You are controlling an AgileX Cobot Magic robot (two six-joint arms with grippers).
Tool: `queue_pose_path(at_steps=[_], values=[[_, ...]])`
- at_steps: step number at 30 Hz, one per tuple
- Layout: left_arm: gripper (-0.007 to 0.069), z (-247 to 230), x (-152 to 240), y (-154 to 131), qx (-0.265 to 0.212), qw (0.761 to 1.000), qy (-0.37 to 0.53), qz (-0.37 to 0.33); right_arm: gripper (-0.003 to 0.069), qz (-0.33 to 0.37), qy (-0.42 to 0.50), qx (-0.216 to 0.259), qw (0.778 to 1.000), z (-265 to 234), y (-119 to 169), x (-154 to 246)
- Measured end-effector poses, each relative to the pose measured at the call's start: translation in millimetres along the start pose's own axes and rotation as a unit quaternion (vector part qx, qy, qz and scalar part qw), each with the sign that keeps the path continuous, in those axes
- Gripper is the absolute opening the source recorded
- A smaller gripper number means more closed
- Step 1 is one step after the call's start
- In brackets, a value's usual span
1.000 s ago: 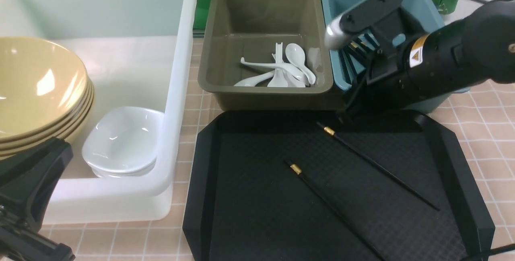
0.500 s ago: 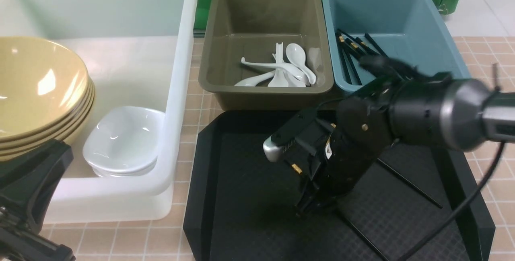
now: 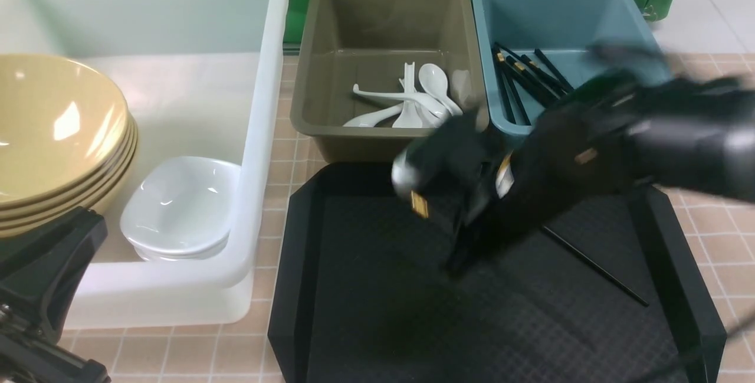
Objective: On brown table put chopsticks spoon bowls plates into blue grey white boxes.
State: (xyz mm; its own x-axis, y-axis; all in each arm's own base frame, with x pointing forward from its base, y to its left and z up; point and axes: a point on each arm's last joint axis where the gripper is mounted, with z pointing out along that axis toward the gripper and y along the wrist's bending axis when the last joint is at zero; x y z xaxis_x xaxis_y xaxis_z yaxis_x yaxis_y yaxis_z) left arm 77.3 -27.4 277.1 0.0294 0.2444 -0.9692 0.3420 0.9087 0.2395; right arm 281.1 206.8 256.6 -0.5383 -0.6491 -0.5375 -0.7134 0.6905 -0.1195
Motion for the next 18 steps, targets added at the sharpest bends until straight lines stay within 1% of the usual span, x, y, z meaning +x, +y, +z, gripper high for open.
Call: queue_pose_path(at_steps=[1,2,3,4,5,7,9,10,11,13,15,16,18], values=[[-0.0007,0,0,0,0.000,1.000,0.000,0.001,0.0076,-0.001,-0.070,0.031,0.997,-23,-13,-10],[-0.0007,0,0,0,0.000,1.000,0.000,0.002,0.0076,0.000,-0.109,0.050,0.993,-32,-23,-15],[-0.0007,0,0,0,0.000,1.000,0.000,0.002,0.0076,0.000,-0.123,0.057,0.991,-37,-25,-16],[-0.0007,0,0,0,0.000,1.000,0.000,0.002,0.0076,0.005,-0.195,0.095,0.976,-51,-45,-24],[-0.0007,0,0,0,0.000,1.000,0.000,0.002,0.0076,0.013,-0.245,0.125,0.961,-59,-62,-28],[-0.0007,0,0,0,0.000,1.000,0.000,0.004,0.0076,0.026,-0.334,0.173,0.926,-64,-90,-35],[-0.0007,0,0,0,0.000,1.000,0.000,0.004,0.0077,0.045,-0.373,0.199,0.905,-60,-113,-35],[-0.0007,0,0,0,0.000,1.000,0.000,0.004,0.0077,0.051,-0.373,0.199,0.905,-57,-116,-34],[-0.0007,0,0,0,-0.001,1.000,0.000,0.004,0.0090,0.081,-0.370,0.206,0.902,-44,-134,-31],[-0.0007,0,0,0,-0.001,1.000,0.000,0.005,0.0118,0.116,-0.344,0.207,0.909,-29,-152,-25],[-0.0007,0,0,0,-0.001,1.000,0.001,0.005,0.0181,0.153,-0.289,0.199,0.924,-6,-166,-14],[-0.0007,0,0,0,-0.001,1.000,0.001,0.005,0.0195,0.156,-0.284,0.199,0.925,-5,-167,-14],[-0.0007,0,1,0,-0.001,1.000,0.005,0.005,0.0281,0.181,-0.213,0.185,0.942,7,-168,-2]])
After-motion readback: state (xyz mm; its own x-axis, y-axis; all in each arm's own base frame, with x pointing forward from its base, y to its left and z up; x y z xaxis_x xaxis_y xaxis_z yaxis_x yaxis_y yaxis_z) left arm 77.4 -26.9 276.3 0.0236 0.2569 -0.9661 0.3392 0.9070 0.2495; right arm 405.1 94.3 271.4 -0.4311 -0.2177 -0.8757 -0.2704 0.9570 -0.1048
